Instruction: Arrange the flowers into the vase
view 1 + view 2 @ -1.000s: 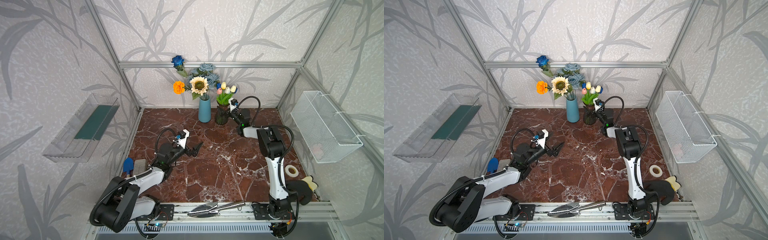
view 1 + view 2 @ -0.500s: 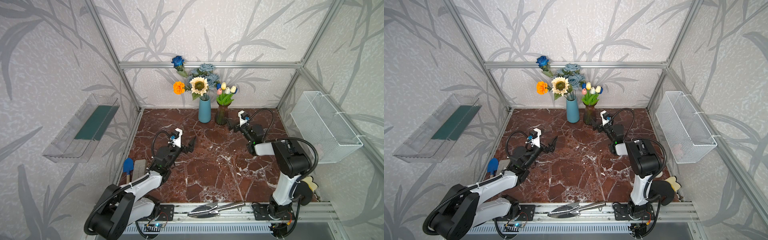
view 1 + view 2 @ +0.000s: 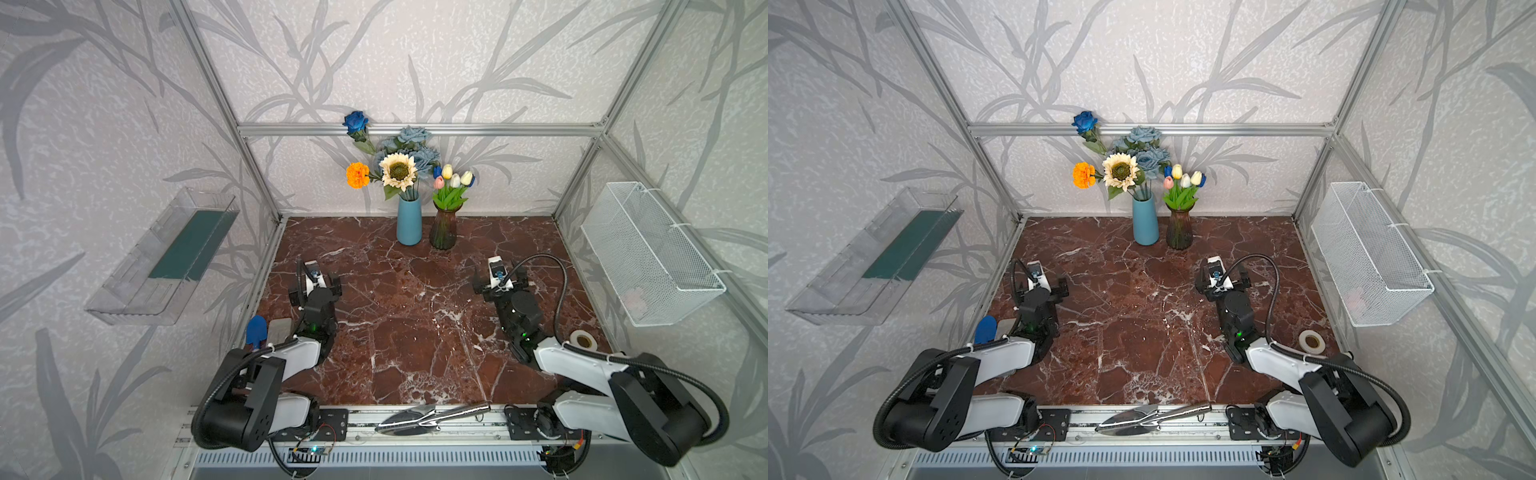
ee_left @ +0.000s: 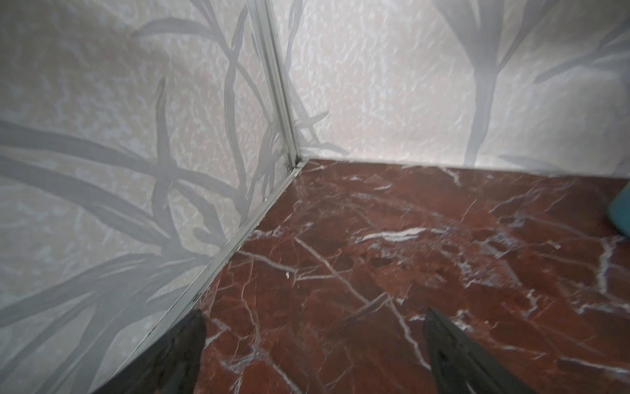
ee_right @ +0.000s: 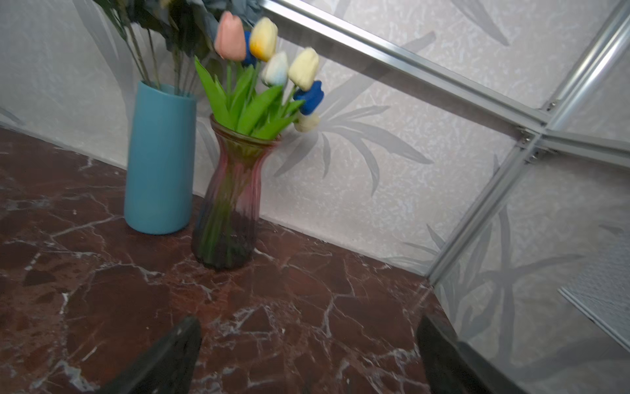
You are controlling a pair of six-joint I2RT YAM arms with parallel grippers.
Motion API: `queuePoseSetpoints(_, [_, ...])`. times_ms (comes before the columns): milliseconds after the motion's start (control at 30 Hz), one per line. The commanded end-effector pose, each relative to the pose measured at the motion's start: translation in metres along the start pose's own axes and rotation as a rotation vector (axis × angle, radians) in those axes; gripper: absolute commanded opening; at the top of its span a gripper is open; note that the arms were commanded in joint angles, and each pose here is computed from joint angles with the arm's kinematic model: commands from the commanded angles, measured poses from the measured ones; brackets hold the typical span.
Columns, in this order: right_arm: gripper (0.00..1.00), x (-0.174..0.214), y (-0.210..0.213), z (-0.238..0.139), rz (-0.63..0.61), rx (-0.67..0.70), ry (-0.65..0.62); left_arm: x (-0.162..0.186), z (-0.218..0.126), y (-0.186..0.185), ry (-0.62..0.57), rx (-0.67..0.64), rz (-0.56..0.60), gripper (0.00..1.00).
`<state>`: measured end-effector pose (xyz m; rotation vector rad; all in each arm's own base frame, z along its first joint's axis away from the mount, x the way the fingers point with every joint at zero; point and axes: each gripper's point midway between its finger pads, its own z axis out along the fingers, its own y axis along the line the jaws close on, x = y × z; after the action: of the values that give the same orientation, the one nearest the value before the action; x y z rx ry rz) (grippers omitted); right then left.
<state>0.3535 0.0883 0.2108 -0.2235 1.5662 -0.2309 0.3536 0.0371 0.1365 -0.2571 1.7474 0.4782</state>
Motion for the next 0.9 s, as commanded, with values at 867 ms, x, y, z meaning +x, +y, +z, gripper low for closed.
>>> queuePoseSetpoints(867, [0.99,0.129,-0.024,0.044,0.183,-0.067,0.287,0.030,0.045,-0.013,0.107,0.172,-0.086,1.00])
